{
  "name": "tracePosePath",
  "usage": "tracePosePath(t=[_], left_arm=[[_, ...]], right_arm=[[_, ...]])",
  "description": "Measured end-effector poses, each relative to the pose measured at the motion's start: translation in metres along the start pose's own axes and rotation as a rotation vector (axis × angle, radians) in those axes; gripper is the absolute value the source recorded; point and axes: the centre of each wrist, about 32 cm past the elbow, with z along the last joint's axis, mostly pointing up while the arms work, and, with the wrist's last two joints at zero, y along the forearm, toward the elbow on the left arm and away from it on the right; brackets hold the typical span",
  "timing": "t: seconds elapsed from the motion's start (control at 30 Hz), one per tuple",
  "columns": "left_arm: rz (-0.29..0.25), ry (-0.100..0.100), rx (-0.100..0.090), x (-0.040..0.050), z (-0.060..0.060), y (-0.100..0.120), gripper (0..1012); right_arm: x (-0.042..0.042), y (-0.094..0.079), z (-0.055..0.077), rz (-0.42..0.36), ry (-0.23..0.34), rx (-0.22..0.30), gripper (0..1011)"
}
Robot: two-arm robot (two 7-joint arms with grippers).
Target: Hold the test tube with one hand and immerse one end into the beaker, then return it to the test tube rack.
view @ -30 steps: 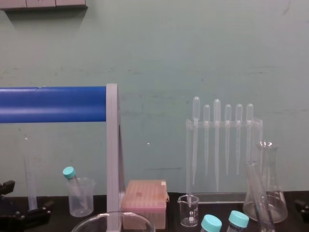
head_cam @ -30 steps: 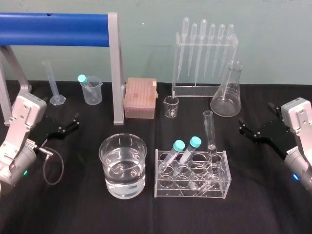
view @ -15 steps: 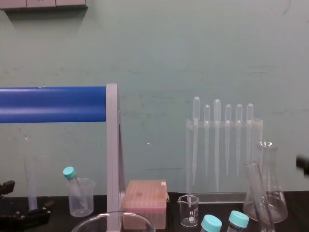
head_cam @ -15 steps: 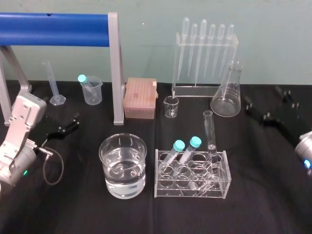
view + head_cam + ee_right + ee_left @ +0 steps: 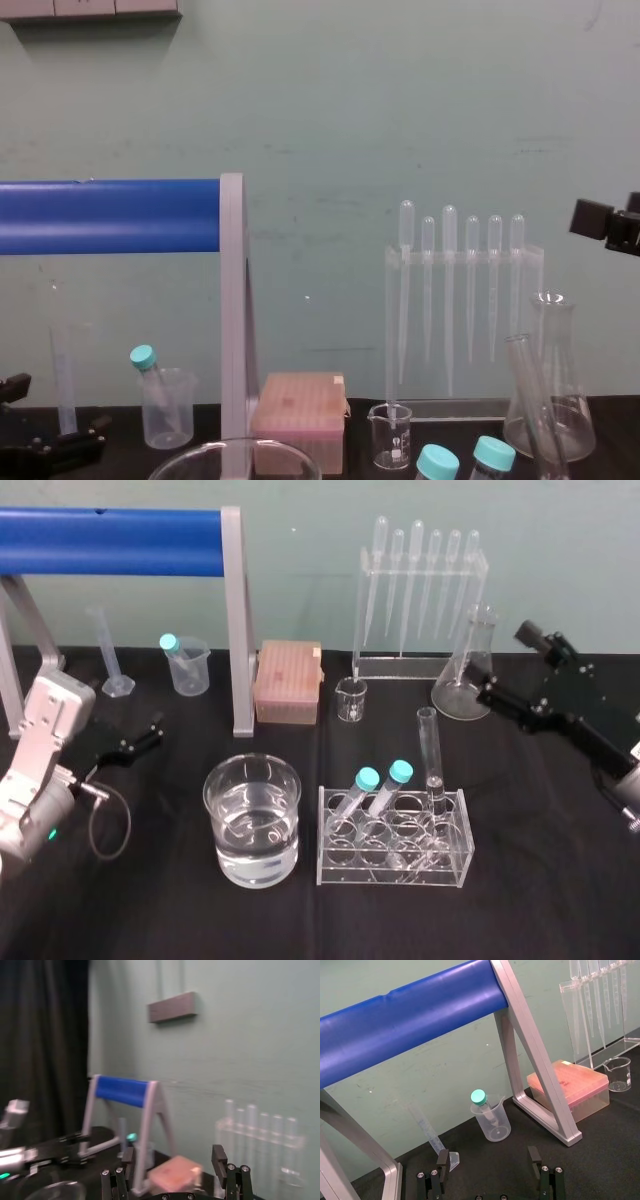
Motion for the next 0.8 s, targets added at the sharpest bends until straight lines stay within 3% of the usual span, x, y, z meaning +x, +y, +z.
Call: tracePosePath(t=[0.1,0.33,0.53,0.8], left_arm=[[0.0,0.0,0.0,0.0,0.0,0.0,1000],[0.0,0.0,0.0,0.0,0.0,0.0,1000],[0.0,0.0,0.0,0.0,0.0,0.0,1000],[0.0,0.0,0.0,0.0,0.0,0.0,1000]], right_arm=[[-0.0034,-0.001,0.0,0.064,0.0,-0.01,1000],[-0.0101,0.001,-0.009,0.124,0.015,-0.079,1000],[-0.0128,0.005,-0.02,0.135,0.032,-0.134,1000],[-0.0122,0.013,-0.029,0.121,0.04,-0.164,1000]])
